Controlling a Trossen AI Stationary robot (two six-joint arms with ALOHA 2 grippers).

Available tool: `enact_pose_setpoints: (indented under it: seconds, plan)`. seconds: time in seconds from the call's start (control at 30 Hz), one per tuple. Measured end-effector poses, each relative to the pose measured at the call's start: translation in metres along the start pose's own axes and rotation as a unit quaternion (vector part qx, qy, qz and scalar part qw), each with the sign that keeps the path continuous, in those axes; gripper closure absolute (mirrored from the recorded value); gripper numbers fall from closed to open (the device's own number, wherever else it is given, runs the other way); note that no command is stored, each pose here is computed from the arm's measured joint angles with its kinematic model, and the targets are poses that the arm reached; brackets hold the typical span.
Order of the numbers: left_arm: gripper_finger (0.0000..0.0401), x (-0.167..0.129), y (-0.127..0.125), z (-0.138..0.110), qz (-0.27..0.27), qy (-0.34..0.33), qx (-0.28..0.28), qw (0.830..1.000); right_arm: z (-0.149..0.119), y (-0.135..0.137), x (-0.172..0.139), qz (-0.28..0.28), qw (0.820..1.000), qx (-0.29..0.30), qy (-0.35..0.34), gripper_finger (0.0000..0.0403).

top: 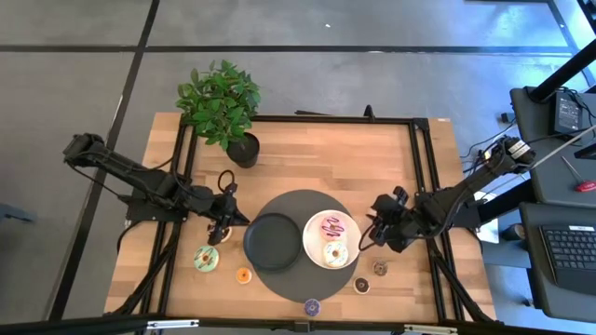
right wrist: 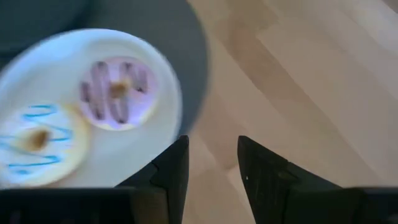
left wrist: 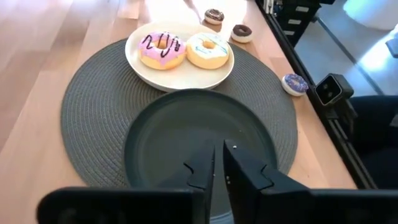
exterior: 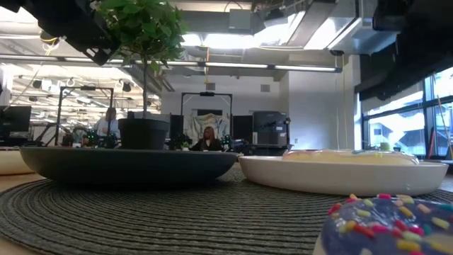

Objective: Pick & Place donuts
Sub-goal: Put the small orange donut onto the black plate

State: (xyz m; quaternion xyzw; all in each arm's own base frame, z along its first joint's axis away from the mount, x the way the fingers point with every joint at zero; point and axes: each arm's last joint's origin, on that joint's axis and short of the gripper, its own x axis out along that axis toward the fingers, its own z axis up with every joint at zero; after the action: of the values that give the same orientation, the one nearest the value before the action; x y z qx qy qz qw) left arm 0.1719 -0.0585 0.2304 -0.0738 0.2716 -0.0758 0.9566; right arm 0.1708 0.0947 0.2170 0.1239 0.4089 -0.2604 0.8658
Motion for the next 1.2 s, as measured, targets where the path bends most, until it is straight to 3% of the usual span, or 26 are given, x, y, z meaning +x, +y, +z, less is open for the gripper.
enact_pose_setpoints:
  seconds: [0.4, 0.6, 0.73, 0.87, 1.03, 1.2]
  plan:
    - [0.0244, 0.0, 0.0, 0.001, -0.001, -0.003, -0.007, 1.0, 0.0, -0.005, 0.0, -0.022, 1.0, -0.018, 0.003, 0.0263]
    - [0.0207, 0.0, -0.003, 0.0, -0.044, 0.011, -0.04, 0.998, 0.002, -0.012, -0.004, -0.029, 0.999, -0.017, -0.007, 0.0263]
    - [0.0198, 0.0, -0.003, 0.0, -0.05, 0.014, -0.058, 0.997, 0.004, -0.02, -0.011, -0.017, 1.0, -0.012, -0.019, 0.0263]
    - [0.02, 0.002, -0.004, 0.0, -0.046, 0.013, -0.081, 0.996, -0.004, -0.029, -0.008, 0.035, 0.998, 0.014, -0.046, 0.0263]
    - [0.0212, 0.015, -0.012, -0.005, -0.041, 0.027, -0.041, 0.998, -0.016, -0.035, 0.004, 0.131, 0.986, 0.025, -0.098, 0.0263]
    - [0.0223, 0.03, -0.029, -0.008, -0.043, 0.055, -0.028, 0.997, -0.017, -0.044, 0.005, 0.165, 0.974, 0.032, -0.149, 0.0263]
